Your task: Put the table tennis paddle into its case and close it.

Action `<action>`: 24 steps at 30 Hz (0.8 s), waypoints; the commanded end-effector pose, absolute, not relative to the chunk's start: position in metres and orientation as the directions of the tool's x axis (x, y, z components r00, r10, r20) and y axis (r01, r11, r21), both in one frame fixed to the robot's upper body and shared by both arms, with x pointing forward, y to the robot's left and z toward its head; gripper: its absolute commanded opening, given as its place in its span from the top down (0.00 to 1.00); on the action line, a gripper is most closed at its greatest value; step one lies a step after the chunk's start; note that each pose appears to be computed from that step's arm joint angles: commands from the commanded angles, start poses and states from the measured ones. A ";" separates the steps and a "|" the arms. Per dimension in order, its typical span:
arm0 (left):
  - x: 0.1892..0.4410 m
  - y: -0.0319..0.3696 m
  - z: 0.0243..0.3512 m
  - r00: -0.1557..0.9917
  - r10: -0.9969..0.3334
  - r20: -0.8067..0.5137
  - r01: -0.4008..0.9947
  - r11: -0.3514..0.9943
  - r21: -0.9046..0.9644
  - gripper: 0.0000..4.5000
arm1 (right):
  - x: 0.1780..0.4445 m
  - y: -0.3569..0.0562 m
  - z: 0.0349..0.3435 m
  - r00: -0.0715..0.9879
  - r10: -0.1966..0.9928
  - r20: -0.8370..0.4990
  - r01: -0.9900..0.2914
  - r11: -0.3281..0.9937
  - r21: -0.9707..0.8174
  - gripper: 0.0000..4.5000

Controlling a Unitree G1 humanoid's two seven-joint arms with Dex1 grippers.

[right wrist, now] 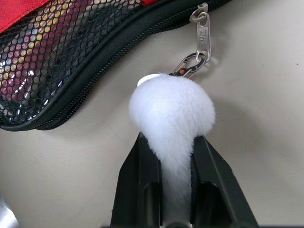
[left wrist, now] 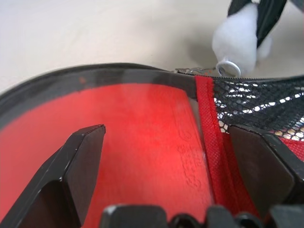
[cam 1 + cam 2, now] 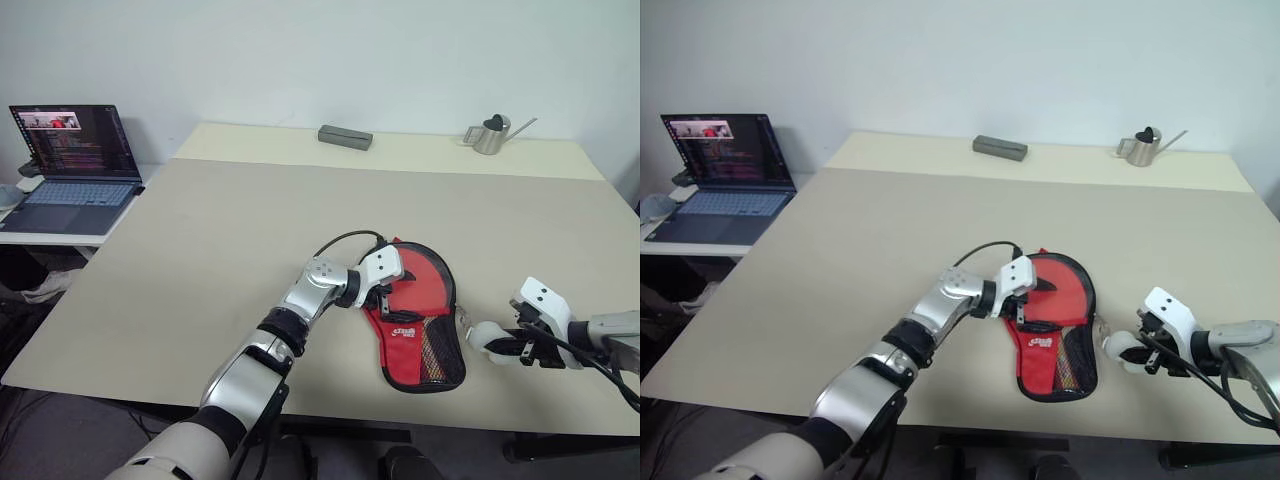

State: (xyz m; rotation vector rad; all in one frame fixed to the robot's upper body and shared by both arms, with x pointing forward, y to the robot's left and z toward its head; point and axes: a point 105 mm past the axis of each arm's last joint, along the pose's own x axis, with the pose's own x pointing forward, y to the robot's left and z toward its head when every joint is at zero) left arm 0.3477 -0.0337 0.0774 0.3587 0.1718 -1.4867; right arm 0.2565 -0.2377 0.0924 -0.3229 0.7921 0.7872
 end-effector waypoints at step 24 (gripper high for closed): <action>0.324 0.000 -0.007 0.043 -0.820 -0.571 0.997 0.067 -0.022 0.00 | 0.211 -0.236 0.099 0.253 0.504 -0.826 -0.841 0.537 0.070 0.95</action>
